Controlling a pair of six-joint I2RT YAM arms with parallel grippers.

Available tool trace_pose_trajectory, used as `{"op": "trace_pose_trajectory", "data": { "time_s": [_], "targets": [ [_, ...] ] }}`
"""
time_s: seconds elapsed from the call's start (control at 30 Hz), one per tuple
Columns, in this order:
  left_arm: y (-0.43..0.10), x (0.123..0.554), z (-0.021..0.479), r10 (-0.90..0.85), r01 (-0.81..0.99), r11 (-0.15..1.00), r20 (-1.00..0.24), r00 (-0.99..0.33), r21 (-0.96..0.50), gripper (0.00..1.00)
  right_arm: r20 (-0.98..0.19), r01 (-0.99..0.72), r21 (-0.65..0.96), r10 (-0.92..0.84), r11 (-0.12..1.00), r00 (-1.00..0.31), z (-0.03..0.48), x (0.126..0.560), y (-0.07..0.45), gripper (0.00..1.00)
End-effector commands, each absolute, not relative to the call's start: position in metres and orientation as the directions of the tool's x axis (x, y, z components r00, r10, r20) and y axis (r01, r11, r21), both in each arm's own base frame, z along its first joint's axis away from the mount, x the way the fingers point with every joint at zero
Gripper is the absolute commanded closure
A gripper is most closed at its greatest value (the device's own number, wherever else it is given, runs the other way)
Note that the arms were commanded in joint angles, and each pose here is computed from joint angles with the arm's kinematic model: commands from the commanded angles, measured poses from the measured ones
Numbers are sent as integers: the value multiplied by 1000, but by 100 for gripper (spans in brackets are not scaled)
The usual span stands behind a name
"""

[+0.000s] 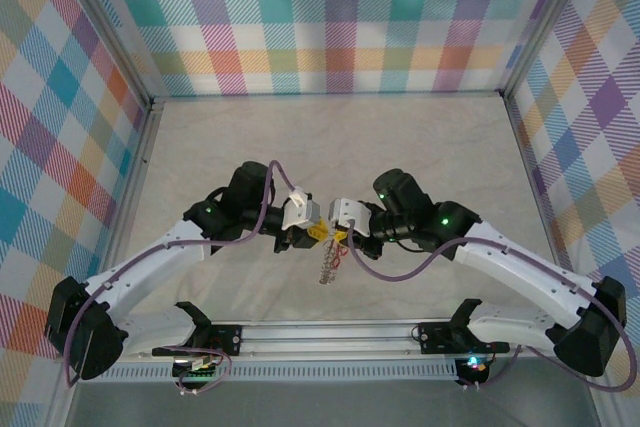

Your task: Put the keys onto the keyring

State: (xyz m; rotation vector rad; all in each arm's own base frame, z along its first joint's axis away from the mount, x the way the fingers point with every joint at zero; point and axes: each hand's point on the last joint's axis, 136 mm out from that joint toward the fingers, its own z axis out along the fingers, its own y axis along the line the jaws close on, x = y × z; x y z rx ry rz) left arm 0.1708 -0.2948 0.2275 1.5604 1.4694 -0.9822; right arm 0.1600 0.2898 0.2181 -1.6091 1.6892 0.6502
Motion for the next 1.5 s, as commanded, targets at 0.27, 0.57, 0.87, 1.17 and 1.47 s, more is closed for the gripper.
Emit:
{"op": "trace_pose_trajectory", "data": {
  "time_s": [0.27, 0.57, 0.87, 1.17, 1.47],
  "targets": [
    [-299, 170, 237, 337, 995, -21, -936, 96, 95, 81, -828, -984, -155, -556, 92, 79, 243, 166, 308, 100],
    [-309, 165, 239, 317, 996, -53, -944, 91, 78, 90, -844, -985, -149, -530, 93, 78, 247, 166, 312, 100],
    [-304, 156, 234, 356, 992, -88, -928, 113, 87, 100, -850, -982, -154, -521, 106, 77, 252, 161, 303, 100],
    [-304, 156, 272, 222, 997, -43, -972, 71, 63, 100, -848, -974, -162, -528, 159, 55, 251, 152, 279, 77],
    [-308, 155, 287, 117, 998, -52, -993, 27, 21, 100, -875, -983, -111, -483, 143, 29, 255, 145, 284, 80]
  ]
}}
